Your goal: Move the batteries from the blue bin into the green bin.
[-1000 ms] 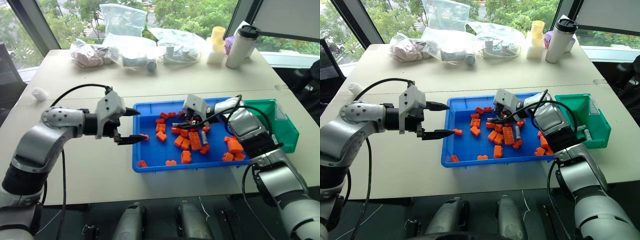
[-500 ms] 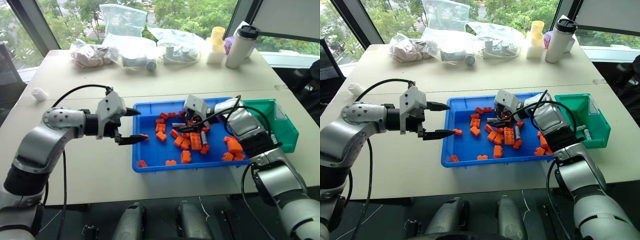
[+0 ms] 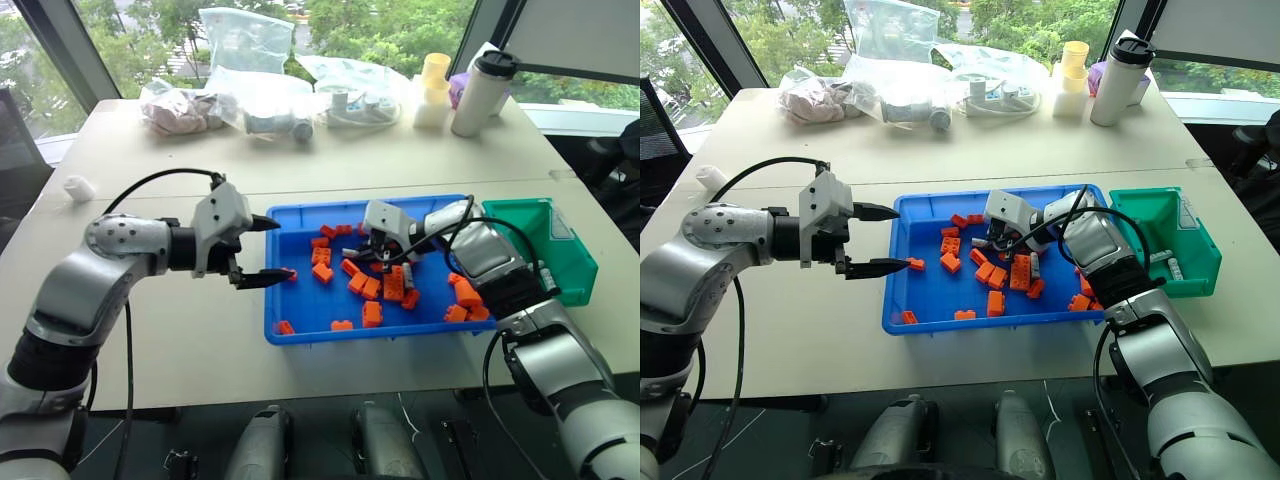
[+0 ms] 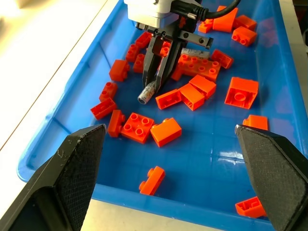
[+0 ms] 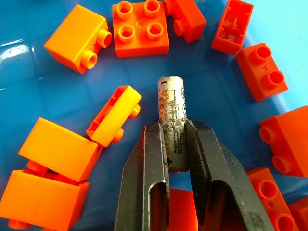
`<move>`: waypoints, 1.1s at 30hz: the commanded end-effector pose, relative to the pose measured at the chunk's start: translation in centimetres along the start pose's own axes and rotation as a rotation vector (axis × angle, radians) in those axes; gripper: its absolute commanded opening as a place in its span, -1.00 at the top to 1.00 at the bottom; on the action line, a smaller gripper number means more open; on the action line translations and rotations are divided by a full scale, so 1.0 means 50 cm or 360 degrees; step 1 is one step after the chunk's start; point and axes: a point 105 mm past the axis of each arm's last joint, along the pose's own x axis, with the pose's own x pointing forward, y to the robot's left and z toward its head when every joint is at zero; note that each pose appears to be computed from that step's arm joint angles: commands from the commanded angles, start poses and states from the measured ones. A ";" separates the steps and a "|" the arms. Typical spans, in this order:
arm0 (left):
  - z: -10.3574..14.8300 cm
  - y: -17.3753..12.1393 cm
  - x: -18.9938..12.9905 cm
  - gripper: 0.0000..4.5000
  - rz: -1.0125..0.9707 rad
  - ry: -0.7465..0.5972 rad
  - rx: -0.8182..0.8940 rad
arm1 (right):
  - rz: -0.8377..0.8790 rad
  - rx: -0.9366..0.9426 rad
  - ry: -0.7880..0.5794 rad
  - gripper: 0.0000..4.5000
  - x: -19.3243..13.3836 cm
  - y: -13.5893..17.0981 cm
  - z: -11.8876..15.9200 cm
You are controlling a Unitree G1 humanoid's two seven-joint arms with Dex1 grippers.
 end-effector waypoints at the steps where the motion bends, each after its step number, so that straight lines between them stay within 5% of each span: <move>1: 0.020 0.005 -0.010 -1.00 0.0031 -0.0021 0.0073 | -0.0196 0.0148 -0.0317 0.99 -0.087 -0.049 0.068; 7: 0.056 0.013 -0.003 -1.00 0.0018 -0.0193 0.0043 | -0.0579 0.0454 -0.0761 0.99 -0.285 -0.078 0.086; 12: 0.105 0.013 0.049 -1.00 -0.0143 -0.0421 0.0031 | -0.1252 0.0650 -0.0566 0.99 -0.449 -0.096 -0.022; 18: 0.119 0.004 0.099 -1.00 -0.0304 -0.0458 0.0080 | -0.1450 0.0766 -0.0187 0.99 -0.485 -0.051 -0.138; 28: 0.108 0.007 0.104 -1.00 -0.0345 -0.0430 0.0102 | -0.1567 0.0924 -0.0084 0.99 -0.479 -0.035 -0.215; 33: 0.103 0.008 0.098 -1.00 -0.0322 -0.0415 0.0097 | -0.1575 0.0944 -0.0081 -0.04 -0.476 -0.045 -0.225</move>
